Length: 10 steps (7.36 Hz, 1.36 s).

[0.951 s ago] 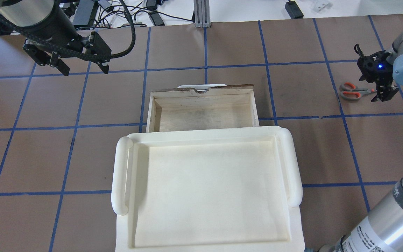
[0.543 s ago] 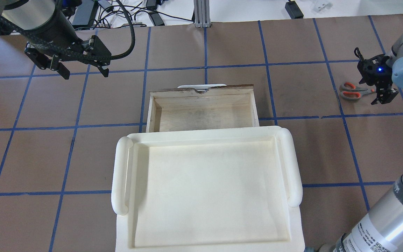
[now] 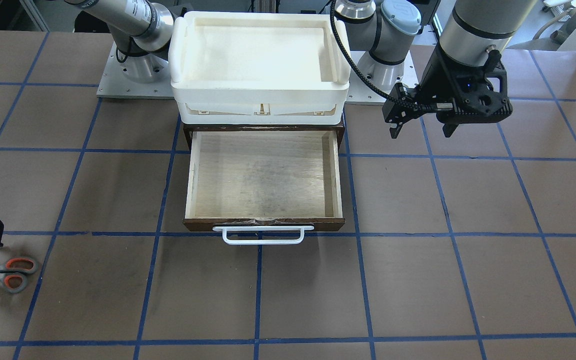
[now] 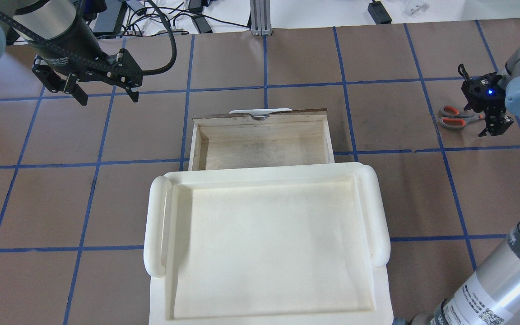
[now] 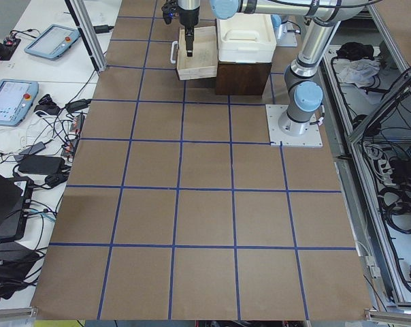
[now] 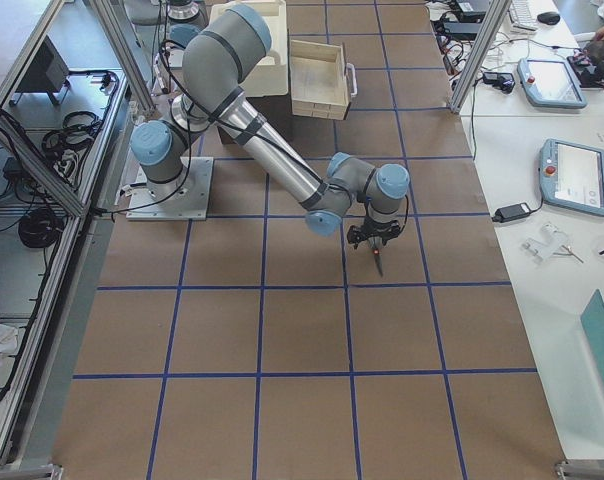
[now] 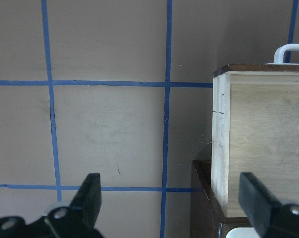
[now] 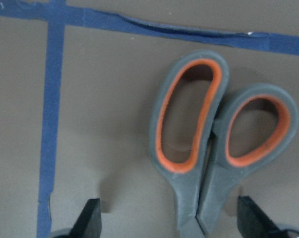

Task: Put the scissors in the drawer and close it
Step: 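Close the right gripper on the scissors' handles and lift them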

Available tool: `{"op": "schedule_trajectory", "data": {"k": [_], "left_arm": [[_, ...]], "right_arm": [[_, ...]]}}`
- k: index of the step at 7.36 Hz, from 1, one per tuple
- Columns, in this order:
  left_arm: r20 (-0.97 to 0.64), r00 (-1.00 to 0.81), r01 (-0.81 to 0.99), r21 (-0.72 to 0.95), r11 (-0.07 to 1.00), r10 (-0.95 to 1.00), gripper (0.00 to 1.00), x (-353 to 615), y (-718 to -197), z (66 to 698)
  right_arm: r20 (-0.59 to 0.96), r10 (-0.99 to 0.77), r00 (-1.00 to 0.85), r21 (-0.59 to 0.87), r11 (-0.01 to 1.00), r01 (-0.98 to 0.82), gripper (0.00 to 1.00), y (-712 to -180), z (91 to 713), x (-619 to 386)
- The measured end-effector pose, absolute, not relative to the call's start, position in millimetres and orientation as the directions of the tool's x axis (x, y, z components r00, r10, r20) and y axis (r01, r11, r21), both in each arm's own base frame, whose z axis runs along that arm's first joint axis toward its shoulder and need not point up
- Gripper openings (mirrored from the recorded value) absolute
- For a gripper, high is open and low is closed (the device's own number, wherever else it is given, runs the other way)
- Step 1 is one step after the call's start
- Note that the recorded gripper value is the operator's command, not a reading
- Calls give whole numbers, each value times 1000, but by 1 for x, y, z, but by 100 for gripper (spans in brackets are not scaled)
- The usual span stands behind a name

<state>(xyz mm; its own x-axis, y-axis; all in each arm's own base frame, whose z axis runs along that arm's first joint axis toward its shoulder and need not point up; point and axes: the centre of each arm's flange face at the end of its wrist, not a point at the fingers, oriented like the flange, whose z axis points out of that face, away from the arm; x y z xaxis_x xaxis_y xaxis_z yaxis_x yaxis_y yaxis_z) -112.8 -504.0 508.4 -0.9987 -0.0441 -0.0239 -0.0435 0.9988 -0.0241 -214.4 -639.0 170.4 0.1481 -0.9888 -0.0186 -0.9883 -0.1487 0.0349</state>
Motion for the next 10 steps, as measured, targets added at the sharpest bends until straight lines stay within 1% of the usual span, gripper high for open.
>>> {"op": "schedule_trajectory", "data": {"k": [1, 2, 3, 7, 10], "left_arm": [[-25, -999, -44, -31, 999, -45, 100, -113, -501, 512], [-24, -999, -45, -44, 998, -46, 100, -114, -496, 519], [-23, -999, -43, -63, 997, -45, 100, -114, -489, 528], [-19, -999, -30, -101, 994, -32, 100, -111, -481, 541], [62, -998, -25, -92, 995, -19, 100, -122, -478, 535]], "right_arm": [[-18, -989, 148, 32, -148, -988, 31, -639, 170, -214], [-17, -988, 151, 32, -152, -988, 5, -639, 169, -214], [-17, -987, 160, 33, -161, -986, 0, -640, 170, -214], [-18, -983, 183, 57, -184, -981, 0, -640, 182, -216], [11, -981, 195, 70, -194, -978, 0, -635, 234, -199]]}}
